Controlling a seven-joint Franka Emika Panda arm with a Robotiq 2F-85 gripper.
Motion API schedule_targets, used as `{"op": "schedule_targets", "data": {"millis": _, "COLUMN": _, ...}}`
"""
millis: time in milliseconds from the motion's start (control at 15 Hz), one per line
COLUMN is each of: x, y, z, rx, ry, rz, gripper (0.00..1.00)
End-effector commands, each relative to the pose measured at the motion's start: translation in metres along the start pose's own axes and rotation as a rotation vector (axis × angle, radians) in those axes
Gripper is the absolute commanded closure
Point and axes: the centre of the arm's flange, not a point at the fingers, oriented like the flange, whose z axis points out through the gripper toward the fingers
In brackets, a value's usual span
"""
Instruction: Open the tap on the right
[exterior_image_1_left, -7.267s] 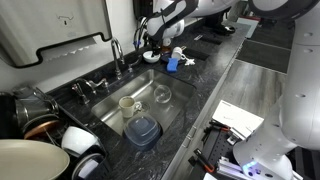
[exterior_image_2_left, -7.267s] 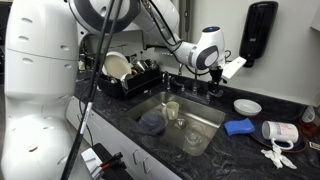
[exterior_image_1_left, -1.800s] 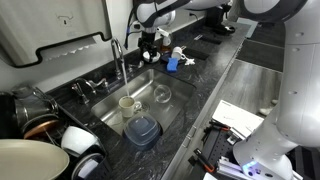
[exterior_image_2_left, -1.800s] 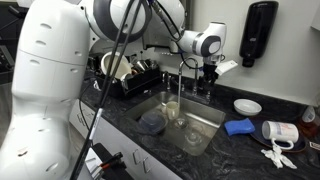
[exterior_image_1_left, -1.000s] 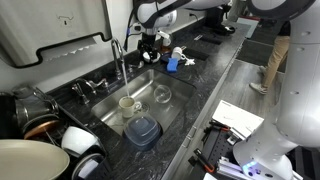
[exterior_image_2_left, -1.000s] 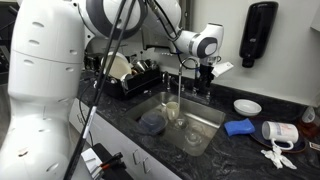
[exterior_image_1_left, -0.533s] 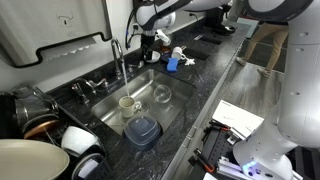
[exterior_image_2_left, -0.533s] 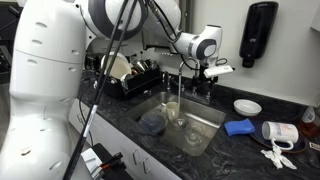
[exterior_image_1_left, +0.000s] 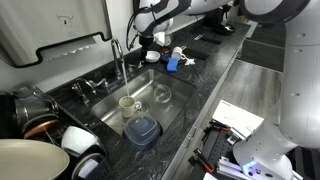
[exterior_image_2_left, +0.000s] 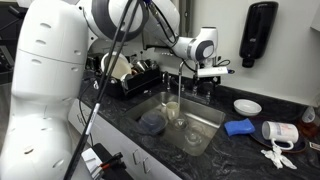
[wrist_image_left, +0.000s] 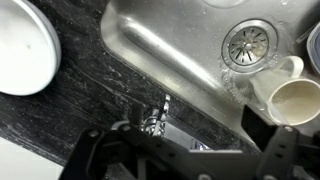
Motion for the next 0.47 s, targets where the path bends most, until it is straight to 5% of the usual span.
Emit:
{"op": "schedule_targets", "data": {"millis": 0, "x": 0.0047, "y": -0.0037, "z": 0.0043, "rx": -0.025, "ry": -0.011, "rz": 0.053, "gripper": 0.00}}
{"op": "schedule_targets", "data": {"millis": 400, "x": 0.0049, "y": -0.0122, "z": 0.0012, "rx": -0.028, "ry": 0.005, "rz": 0.093, "gripper": 0.00}}
